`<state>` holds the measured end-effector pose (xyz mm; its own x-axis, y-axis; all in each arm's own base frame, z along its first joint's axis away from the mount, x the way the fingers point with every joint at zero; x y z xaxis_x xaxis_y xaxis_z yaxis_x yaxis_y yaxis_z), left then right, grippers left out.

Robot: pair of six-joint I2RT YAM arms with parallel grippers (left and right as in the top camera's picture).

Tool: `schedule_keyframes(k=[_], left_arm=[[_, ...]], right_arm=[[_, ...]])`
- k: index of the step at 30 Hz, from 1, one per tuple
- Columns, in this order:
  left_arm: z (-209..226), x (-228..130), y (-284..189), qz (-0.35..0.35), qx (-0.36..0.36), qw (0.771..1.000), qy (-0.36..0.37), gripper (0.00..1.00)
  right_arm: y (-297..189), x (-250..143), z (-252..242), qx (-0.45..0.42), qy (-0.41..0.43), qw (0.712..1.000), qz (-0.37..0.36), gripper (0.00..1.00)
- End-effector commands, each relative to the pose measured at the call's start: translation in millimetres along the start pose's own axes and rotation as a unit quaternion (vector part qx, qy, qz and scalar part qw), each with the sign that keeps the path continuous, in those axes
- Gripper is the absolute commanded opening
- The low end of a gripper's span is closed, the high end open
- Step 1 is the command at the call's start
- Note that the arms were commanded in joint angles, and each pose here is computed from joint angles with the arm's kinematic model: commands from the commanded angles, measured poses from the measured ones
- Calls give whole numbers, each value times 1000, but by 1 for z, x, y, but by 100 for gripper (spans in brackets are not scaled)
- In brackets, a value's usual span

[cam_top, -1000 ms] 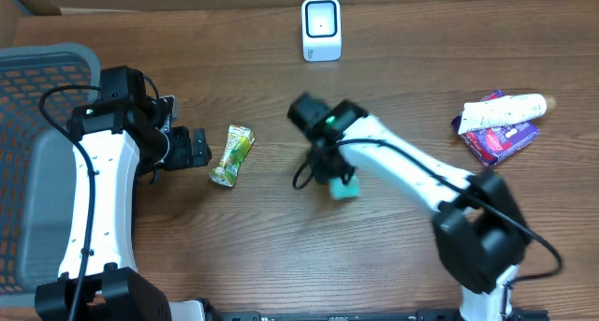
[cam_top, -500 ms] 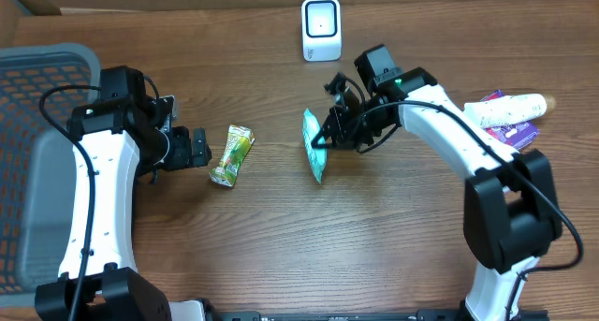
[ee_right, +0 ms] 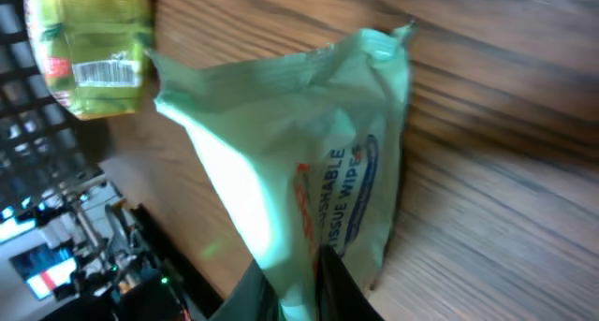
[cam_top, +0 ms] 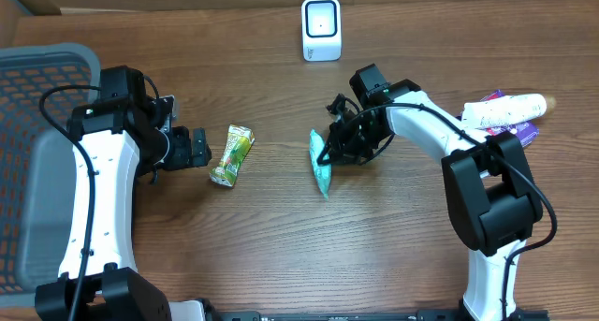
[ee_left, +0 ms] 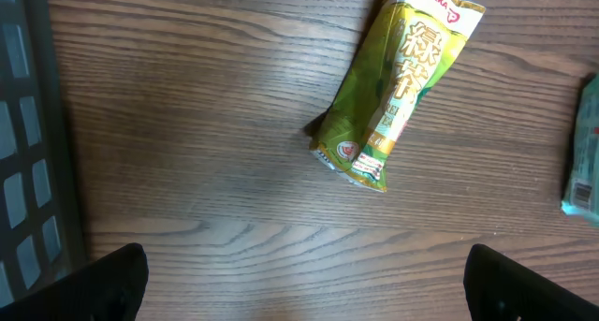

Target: Scan the item barcode

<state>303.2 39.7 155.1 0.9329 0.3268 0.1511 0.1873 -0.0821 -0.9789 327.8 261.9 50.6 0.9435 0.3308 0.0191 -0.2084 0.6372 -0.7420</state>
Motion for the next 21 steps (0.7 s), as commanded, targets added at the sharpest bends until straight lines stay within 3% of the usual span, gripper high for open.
schedule_keyframes(k=[1,5,8,13,19,21], left_arm=[[0,2,0,-1,-3,1000,6,100],[0,2,0,-1,-3,1000,6,100],[0,2,0,-1,-3,1000,6,100],[0,2,0,-1,-3,1000,6,100],[0,2,0,-1,-3,1000,6,100],[0,2,0,-1,-3,1000,6,100]], right_arm=[[-10,1,-34,-94,30,995,-12,15],[-17,-2,-52,-139,51,989,-11,20],[-24,-5,-67,-180,60,982,-9,32],[-48,-7,-86,-261,68,963,-4,40],[-76,1,-68,-284,37,958,9,39],[-72,-3,-55,-268,21,963,24,33]])
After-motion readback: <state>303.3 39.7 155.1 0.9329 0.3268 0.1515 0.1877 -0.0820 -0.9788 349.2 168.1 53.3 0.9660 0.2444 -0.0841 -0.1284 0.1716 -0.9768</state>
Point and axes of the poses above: each gripper's point midway between its finger pads, its own y axis out along the fingers, its own z axis along the line the jaws close on, x = y × z, the point moved 1 cm from there along -y, back along the fingers, and after that the axes turned 10 degrees about -y, right-handed, at the moved point
